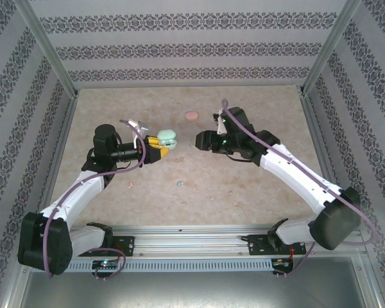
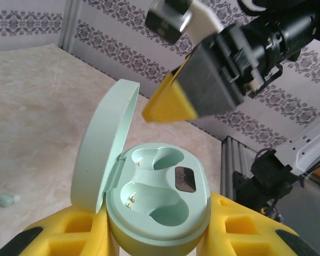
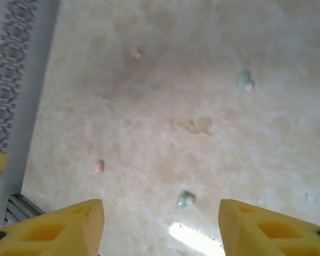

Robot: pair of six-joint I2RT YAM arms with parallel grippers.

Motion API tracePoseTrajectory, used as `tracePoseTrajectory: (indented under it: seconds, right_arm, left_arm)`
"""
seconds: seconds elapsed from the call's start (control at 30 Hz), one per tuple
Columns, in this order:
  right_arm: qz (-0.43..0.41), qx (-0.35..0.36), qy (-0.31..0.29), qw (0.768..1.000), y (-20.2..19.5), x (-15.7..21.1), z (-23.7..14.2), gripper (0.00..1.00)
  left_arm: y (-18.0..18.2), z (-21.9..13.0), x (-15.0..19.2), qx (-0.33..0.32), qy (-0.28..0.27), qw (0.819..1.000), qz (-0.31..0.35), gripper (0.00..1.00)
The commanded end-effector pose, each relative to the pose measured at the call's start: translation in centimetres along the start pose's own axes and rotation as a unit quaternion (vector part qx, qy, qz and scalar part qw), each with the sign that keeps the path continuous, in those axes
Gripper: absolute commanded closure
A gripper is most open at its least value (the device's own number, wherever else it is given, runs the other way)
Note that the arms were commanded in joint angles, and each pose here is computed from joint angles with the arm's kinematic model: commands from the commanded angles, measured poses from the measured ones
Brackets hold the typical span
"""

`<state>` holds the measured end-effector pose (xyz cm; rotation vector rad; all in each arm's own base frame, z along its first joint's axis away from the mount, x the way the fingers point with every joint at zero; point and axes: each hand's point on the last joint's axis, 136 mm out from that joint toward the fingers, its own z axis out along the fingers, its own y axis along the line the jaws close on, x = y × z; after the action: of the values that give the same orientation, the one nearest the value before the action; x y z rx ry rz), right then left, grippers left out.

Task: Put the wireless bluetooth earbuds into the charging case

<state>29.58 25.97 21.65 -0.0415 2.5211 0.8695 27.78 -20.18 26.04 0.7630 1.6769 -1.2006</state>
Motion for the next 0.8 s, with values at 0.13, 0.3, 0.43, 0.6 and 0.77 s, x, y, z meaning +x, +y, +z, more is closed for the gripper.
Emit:
tracePoseTrajectory:
  seconds: [0.13,0.3,0.43,0.6,0.77]
  right_arm:
    - [0.048,0.057,0.083,0.994,-1.3,5.4,5.7,0.49]
    - [0.056,0.050,0.131,0.989,-0.9,8.0,9.0,0.60]
    - [0.051,0.056,0.166,0.983,-0.8,9.8,11.1,0.63]
    - [0.027,0.056,0.201,0.978,-0.8,11.3,13.1,0.61]
    - [-0.011,0.059,0.220,0.974,-0.9,11.3,14.7,0.59]
  left_arm:
    - [0.3,-1.5,1.0,-0.059,0.010,0.998,0.036,0.85]
    - [-0.1,-2.2,1.7,-0.074,0.023,0.996,0.043,0.85]
    - [-0.4,-2.7,2.1,-0.085,0.029,0.995,0.046,0.85]
    - [-0.7,-2.9,2.5,-0.084,0.029,0.995,0.045,0.85]
    - [-0.9,-3.0,2.7,-0.082,0.028,0.995,0.043,0.85]
